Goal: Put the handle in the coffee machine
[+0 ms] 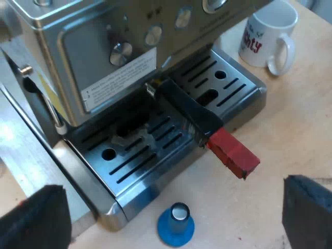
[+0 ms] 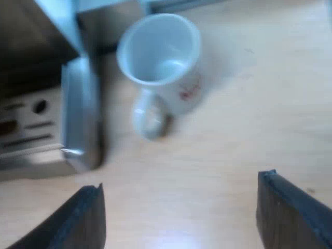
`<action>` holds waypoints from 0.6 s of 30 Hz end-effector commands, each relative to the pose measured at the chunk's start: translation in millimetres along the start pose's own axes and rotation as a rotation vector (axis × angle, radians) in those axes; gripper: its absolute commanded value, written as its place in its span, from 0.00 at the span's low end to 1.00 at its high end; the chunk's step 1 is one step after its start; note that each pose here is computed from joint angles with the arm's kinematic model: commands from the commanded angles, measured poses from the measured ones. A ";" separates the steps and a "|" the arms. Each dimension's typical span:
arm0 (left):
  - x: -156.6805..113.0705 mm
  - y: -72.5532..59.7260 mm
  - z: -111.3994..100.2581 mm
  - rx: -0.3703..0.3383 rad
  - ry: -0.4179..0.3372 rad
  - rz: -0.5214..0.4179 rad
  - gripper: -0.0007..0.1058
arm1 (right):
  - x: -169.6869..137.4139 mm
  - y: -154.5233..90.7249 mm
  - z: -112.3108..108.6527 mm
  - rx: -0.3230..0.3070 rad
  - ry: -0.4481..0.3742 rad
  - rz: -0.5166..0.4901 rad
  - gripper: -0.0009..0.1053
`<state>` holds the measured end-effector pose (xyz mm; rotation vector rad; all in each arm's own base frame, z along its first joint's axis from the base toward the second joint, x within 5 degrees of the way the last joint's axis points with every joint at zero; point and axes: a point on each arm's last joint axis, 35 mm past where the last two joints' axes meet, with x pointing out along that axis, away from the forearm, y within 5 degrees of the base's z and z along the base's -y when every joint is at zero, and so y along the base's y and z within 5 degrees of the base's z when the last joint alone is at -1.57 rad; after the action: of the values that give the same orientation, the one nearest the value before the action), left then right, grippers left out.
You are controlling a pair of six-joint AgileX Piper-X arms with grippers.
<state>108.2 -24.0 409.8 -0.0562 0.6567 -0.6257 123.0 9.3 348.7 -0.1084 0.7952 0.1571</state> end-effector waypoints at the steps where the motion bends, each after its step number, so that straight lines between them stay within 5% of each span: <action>1: -16.2 -5.0 -3.0 0.013 -0.056 0.088 0.80 | -12.8 -2.8 -6.9 -0.032 -0.001 -0.022 0.60; 7: -52.7 -19.2 -15.1 0.060 -0.216 0.368 0.80 | -41.6 0.3 -23.8 -0.098 -0.084 -0.058 0.60; 18: -90.4 -50.4 -47.0 -0.049 -0.426 0.443 0.80 | -89.8 10.8 -56.6 -0.147 -0.311 -0.110 0.60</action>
<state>-0.6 -8.4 434.8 -0.0623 0.2614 -0.1840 22.5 2.1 370.1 -0.2460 0.4863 0.1246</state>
